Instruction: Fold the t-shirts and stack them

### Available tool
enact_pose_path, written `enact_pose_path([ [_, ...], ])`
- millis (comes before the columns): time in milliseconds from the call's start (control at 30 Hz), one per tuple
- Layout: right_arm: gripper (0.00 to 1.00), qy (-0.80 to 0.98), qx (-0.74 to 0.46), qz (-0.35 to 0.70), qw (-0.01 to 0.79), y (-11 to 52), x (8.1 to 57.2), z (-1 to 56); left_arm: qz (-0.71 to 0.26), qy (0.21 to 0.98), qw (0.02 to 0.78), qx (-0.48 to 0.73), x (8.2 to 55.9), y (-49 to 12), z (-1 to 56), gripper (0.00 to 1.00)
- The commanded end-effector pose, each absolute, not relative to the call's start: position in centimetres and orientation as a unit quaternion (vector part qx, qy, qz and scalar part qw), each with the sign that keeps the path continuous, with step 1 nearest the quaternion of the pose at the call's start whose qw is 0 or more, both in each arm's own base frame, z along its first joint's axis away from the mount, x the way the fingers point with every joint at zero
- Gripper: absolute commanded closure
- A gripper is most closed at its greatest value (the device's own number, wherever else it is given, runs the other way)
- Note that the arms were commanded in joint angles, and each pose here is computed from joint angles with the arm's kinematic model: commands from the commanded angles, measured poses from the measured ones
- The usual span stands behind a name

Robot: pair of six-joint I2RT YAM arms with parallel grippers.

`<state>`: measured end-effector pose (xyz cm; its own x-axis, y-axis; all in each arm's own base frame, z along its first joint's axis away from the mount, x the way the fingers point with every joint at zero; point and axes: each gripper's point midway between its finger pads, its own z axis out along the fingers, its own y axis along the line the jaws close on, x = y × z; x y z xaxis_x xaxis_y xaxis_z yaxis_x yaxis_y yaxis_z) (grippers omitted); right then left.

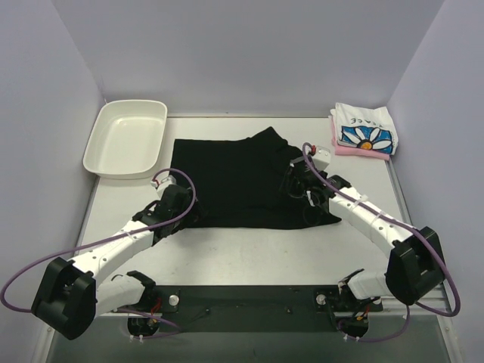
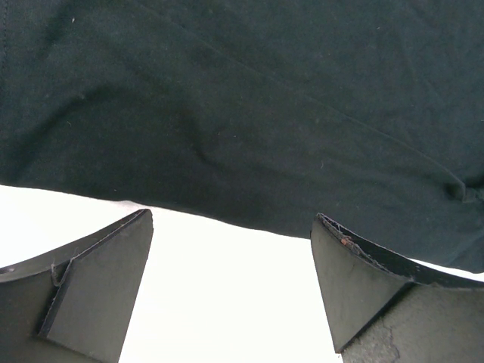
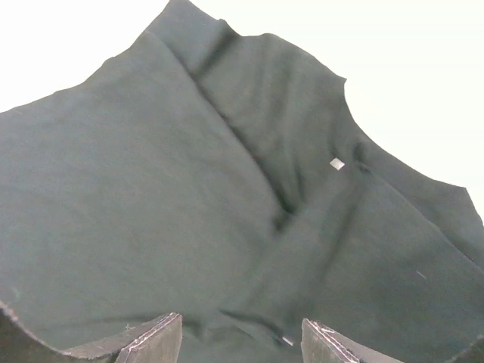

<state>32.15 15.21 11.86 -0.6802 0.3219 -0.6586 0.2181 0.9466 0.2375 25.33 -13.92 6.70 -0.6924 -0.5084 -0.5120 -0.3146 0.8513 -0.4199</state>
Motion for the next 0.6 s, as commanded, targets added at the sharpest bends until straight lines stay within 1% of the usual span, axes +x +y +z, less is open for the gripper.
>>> enact_pose_path([
  [0, 0.37, 0.931, 0.146, 0.011, 0.335, 12.6, 29.0, 9.4, -0.155, 0.906, 0.328, -0.22, 25.9, -14.2, 7.1, 0.05],
  [567, 0.37, 0.948, 0.147, -0.047, 0.277, 10.8, 26.6, 5.7, -0.152, 0.906, 0.324, -0.225, 25.9, -14.2, 6.5, 0.05],
])
